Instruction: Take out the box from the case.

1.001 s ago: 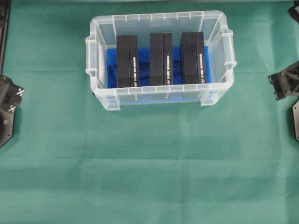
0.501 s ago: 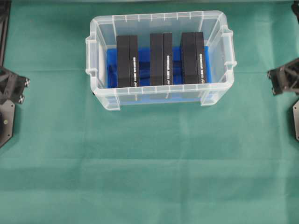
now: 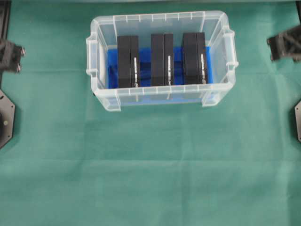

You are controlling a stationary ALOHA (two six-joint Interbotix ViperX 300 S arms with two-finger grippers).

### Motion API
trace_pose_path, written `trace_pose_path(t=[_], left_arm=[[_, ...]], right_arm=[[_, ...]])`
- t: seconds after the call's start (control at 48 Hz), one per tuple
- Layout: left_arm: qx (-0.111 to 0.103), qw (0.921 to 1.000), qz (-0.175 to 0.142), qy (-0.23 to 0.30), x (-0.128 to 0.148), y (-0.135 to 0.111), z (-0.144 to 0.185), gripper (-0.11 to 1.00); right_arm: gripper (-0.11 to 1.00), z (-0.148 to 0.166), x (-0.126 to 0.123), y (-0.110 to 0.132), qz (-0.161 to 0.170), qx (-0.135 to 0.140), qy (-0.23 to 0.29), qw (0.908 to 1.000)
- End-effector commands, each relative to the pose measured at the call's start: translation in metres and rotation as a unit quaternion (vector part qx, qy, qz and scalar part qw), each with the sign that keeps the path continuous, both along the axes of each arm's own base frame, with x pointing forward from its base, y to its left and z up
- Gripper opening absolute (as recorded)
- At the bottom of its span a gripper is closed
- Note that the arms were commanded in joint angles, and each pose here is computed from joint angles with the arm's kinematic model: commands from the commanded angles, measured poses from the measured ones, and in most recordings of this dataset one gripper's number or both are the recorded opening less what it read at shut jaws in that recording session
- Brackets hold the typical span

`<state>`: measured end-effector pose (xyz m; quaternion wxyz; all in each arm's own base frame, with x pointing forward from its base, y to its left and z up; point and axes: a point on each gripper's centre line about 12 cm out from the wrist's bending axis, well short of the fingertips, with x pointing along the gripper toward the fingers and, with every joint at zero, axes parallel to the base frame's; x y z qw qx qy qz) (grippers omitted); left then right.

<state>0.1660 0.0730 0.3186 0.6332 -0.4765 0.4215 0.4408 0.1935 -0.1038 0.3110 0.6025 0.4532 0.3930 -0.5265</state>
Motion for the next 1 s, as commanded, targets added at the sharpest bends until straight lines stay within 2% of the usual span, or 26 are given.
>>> trace_pose_path(t=[0.0, 0.167, 0.501, 0.688, 0.834, 0.897, 0.98], left_arm=[[0.015, 0.9998, 0.006, -0.014, 0.001, 0.01, 0.009, 0.02], [0.021, 0.9997, 0.003, -0.015, 0.001, 0.017, 0.01, 0.02], [0.019, 0.9997, 0.005, -0.016, 0.002, 0.018, 0.011, 0.02], [0.018, 0.9997, 0.005, -0.014, 0.002, 0.018, 0.011, 0.09], [0.017, 0.9998, 0.006, -0.013, 0.002, 0.018, 0.01, 0.3], [0.016, 0.9998, 0.006, -0.013, 0.002, 0.017, 0.01, 0.47], [0.016, 0.9998, 0.008, -0.013, 0.001, 0.017, 0.01, 0.71]], right_arm=[[0.01, 0.004, 0.003, -0.012, -0.002, -0.005, -0.01, 0.9999], [0.01, -0.001, 0.004, -0.027, 0.001, -0.002, 0.002, 1.0], [0.01, -0.001, 0.005, -0.029, 0.005, -0.01, -0.008, 0.9999], [0.01, -0.003, 0.003, -0.028, 0.007, -0.018, -0.022, 0.9996], [0.01, -0.004, -0.003, -0.024, 0.003, -0.019, -0.026, 0.9995], [0.02, -0.003, -0.005, -0.023, 0.001, -0.02, -0.029, 0.9994], [0.17, -0.003, -0.006, -0.023, 0.001, -0.02, -0.028, 0.9994]])
